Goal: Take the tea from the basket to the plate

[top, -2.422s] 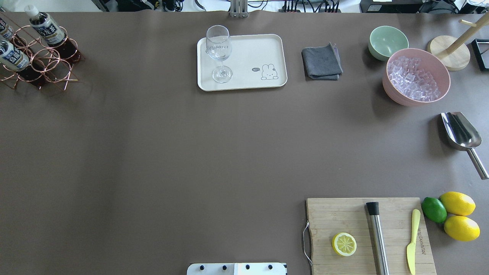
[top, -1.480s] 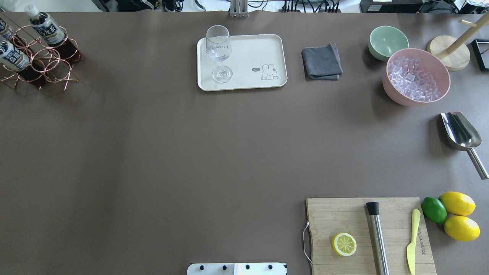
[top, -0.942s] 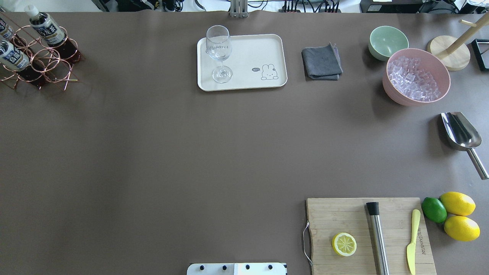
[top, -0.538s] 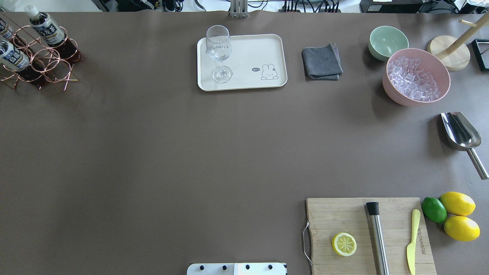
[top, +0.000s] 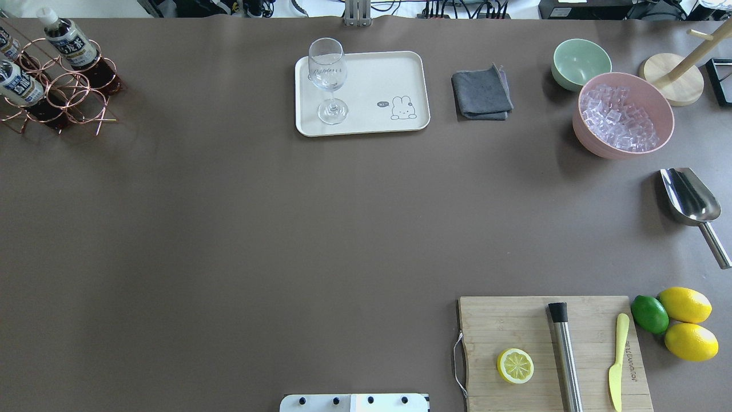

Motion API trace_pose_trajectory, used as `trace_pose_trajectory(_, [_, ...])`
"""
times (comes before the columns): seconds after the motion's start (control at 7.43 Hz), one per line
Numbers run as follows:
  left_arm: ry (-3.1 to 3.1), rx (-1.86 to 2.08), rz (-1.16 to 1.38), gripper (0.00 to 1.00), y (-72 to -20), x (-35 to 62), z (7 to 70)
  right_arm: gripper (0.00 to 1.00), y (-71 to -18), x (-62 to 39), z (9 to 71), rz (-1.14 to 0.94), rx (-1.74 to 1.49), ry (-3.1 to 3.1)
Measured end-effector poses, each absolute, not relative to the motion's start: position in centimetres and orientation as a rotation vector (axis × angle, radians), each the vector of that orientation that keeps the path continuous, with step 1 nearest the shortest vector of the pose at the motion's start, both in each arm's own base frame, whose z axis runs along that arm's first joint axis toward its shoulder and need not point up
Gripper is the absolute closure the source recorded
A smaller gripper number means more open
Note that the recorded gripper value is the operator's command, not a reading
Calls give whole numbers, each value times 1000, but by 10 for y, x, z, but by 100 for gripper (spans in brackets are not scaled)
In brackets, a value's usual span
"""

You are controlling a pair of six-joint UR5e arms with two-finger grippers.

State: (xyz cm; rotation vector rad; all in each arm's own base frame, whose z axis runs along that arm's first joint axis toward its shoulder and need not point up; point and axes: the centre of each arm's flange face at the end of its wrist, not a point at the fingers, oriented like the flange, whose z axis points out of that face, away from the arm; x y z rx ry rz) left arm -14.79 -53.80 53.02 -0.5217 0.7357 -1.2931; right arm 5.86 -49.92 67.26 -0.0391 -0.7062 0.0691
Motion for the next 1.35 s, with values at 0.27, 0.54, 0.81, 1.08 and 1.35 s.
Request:
trace_pose_trajectory(0.27, [717, -589, -1372, 2, -584, -152, 527, 0, -497, 59, 675, 71, -43, -706])
trace_pose_trajectory(0.54, [687, -632, -1421, 3, -624, -140, 514, 0, -496, 59, 676, 71, -45, -706])
trace_pose_trajectory(0.81, [647, -668, -1457, 3, -664, -115, 493, 0, -496, 59, 675, 71, -44, -706])
trace_pose_trajectory(1.08, [606, -648, -1446, 3, -700, -85, 463, 0, -496, 59, 676, 71, -45, -706])
trace_pose_trajectory(1.35, [584, -620, -1438, 3, -717, -73, 446, 0, -496, 59, 676, 71, -46, -707])
